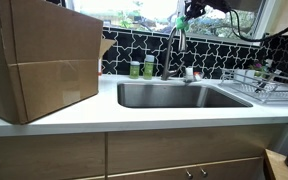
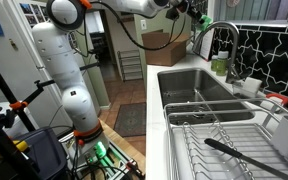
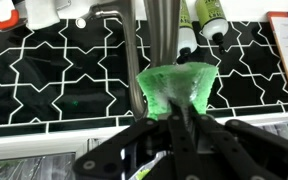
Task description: Use the green sponge to wipe the faucet head
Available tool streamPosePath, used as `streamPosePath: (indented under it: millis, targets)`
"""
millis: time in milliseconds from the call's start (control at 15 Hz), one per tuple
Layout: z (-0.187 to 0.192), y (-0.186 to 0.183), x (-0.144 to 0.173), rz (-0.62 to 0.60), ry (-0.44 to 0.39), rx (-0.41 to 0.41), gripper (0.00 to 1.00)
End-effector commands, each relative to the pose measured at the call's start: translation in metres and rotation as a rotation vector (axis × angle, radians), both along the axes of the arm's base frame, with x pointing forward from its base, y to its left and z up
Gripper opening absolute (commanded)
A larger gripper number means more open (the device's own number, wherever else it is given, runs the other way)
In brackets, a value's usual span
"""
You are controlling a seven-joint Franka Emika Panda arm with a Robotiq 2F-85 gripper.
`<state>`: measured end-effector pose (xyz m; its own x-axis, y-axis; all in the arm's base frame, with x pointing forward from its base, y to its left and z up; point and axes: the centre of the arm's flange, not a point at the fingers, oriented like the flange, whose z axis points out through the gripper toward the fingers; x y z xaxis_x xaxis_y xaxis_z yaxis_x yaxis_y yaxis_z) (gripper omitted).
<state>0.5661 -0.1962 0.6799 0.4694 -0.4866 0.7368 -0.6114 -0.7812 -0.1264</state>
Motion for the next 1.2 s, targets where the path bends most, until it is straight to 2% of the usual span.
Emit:
streamPosePath:
  millis: [0,267,800,867,1133]
  targets:
    - [-0.008,0.0,0.005,0.012,0.006,0.048,0.06]
    - [-0.017,0.007,0.0,0.029,0.067,0.081,0.06]
    - [-0.041,-0.001,-0.022,-0.016,0.286,0.072,0.06]
    - [-0.045,-0.004,-0.023,-0.024,0.292,0.068,0.06]
    - [-0.048,-0.011,-0.017,-0.025,0.216,0.086,0.06]
